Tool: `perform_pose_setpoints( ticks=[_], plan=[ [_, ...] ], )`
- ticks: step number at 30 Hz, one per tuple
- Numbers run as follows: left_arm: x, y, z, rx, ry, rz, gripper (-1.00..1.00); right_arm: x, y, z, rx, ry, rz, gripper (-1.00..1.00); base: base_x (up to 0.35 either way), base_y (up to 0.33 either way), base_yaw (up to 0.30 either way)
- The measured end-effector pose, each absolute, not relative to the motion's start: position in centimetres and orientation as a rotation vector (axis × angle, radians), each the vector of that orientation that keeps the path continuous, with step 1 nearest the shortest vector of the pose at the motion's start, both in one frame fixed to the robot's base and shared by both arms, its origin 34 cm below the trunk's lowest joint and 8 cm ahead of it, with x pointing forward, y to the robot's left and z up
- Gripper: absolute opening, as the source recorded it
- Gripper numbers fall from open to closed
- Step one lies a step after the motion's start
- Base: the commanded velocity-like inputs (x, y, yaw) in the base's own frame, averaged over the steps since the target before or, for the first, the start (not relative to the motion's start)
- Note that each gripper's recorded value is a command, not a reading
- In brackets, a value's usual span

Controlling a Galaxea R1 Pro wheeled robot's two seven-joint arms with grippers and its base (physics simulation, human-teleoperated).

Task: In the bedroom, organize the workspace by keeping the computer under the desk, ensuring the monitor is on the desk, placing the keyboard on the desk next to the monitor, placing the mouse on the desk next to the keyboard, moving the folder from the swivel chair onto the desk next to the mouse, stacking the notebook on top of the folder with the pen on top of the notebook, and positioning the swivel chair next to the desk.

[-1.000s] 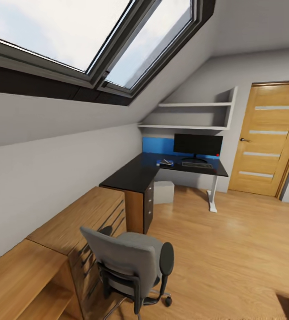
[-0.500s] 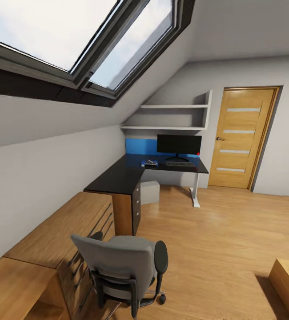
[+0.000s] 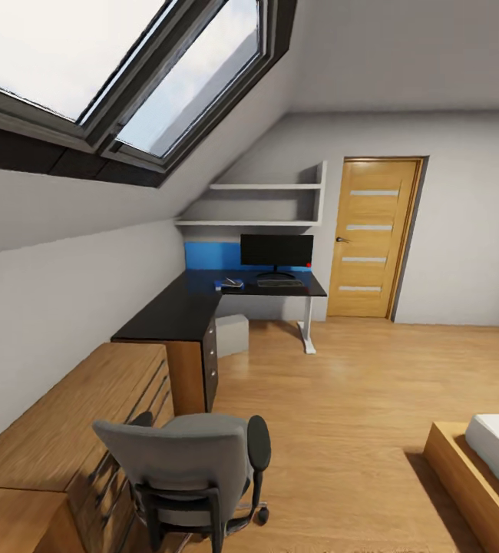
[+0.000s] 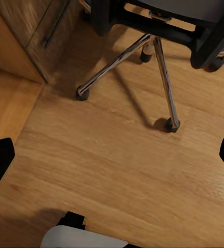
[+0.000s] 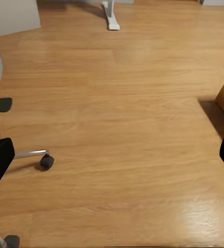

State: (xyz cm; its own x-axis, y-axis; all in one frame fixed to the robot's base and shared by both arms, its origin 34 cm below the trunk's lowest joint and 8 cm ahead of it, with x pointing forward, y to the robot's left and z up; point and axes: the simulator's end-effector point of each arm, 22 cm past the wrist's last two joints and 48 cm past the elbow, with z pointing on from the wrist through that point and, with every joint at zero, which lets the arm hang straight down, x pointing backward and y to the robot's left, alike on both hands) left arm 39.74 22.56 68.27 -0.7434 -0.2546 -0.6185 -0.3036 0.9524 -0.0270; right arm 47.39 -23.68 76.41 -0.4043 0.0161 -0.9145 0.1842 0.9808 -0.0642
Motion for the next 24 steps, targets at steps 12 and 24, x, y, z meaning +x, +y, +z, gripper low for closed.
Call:
perform_pose_setpoints(
  ticks=[12,24],
  plan=[
    [39.62,22.56,68.16,-0.393,2.449,0.1,1.0,47.27,-23.69,76.22,0.142,1.987,-0.184,1.0,-0.068,0.285,-0.189],
    [39.09,22.56,67.69,-0.392,2.466,0.103,1.0,46.89,-23.67,75.63,0.142,2.003,-0.186,1.0,-0.01,0.044,-0.022]
  ],
)
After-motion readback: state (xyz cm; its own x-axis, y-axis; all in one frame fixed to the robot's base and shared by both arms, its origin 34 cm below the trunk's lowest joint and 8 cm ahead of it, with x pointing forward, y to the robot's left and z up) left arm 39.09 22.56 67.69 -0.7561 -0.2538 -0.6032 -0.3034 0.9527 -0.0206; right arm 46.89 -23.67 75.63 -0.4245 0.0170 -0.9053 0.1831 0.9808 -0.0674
